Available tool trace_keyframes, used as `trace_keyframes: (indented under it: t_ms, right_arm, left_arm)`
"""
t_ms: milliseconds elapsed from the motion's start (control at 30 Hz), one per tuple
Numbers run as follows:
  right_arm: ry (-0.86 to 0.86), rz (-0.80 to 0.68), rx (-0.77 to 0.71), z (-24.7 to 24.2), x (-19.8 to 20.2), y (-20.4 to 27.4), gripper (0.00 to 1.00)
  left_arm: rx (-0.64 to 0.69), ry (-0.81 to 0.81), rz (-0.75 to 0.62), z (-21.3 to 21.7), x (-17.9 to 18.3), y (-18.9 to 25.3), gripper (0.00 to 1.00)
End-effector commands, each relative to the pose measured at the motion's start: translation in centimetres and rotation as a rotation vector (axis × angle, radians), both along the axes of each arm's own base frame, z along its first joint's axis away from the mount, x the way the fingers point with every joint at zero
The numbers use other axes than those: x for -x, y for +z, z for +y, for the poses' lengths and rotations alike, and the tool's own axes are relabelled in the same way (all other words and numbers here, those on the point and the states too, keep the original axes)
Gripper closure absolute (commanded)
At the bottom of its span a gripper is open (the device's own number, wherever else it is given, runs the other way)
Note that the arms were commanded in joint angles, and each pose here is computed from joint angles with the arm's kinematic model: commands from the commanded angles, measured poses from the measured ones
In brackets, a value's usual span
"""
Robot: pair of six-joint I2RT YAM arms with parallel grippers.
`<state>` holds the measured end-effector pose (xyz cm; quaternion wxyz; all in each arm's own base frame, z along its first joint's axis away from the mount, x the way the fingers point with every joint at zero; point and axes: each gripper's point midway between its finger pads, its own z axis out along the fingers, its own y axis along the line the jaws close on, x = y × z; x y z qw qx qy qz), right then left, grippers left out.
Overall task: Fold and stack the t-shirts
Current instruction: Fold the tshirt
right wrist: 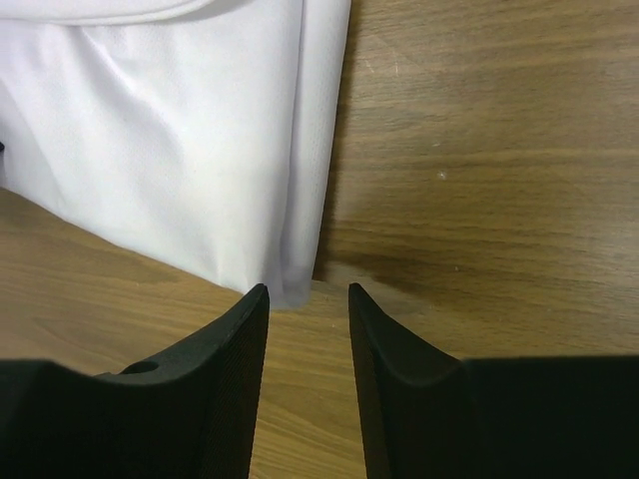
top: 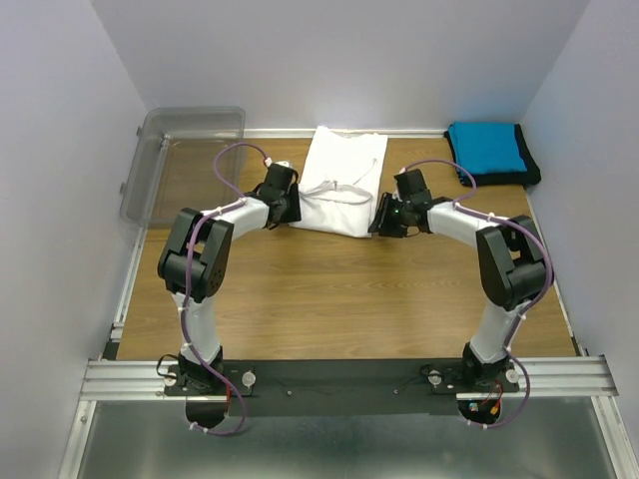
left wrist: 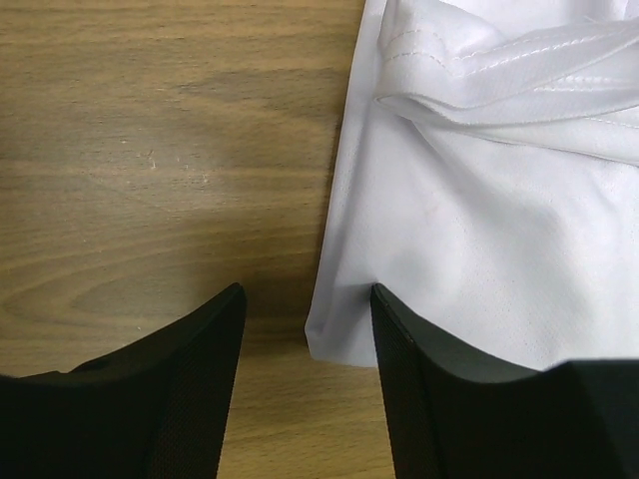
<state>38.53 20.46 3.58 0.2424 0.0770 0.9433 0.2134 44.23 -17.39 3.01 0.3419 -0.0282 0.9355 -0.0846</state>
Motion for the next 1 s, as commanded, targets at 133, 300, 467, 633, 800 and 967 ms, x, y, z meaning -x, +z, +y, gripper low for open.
trace_keyframes:
  t_ms: [133,300,467,633,800,967]
  right_arm:
    - [-0.015,-0.049,-0.001,-0.8,0.6,1.4,0.55]
    - [0.015,-0.034,-0.052,0.1,1.2,1.3,0.55]
    - [0.017,-0.025,-0.095,1.1,0.5,0.3,0.55]
    - [0.018,-0.011,-0.114,1.7,0.0,-0.6,0.58]
    - [0.012,0.021,-0.085,1.2,0.6,-2.5,0.67]
    - [-0.007,0.036,-0.042,0.0,1.8,-3.7,0.96]
  left_arm:
    - [0.026,-0.034,0.086,-0.9,2.0,-2.0,0.59]
    - [0.039,-0.037,0.11,-1.0,3.9,-2.4,0.65]
    - [0.032,-0.031,0.135,-0.9,4.9,-3.4,0.68]
    - [0.025,-0.021,0.135,-0.7,5.0,-3.4,0.73]
    - [0.013,-0.007,0.142,-0.3,5.5,-3.9,0.74]
    - [0.009,0.007,0.149,-0.2,5.5,-4.4,0.78]
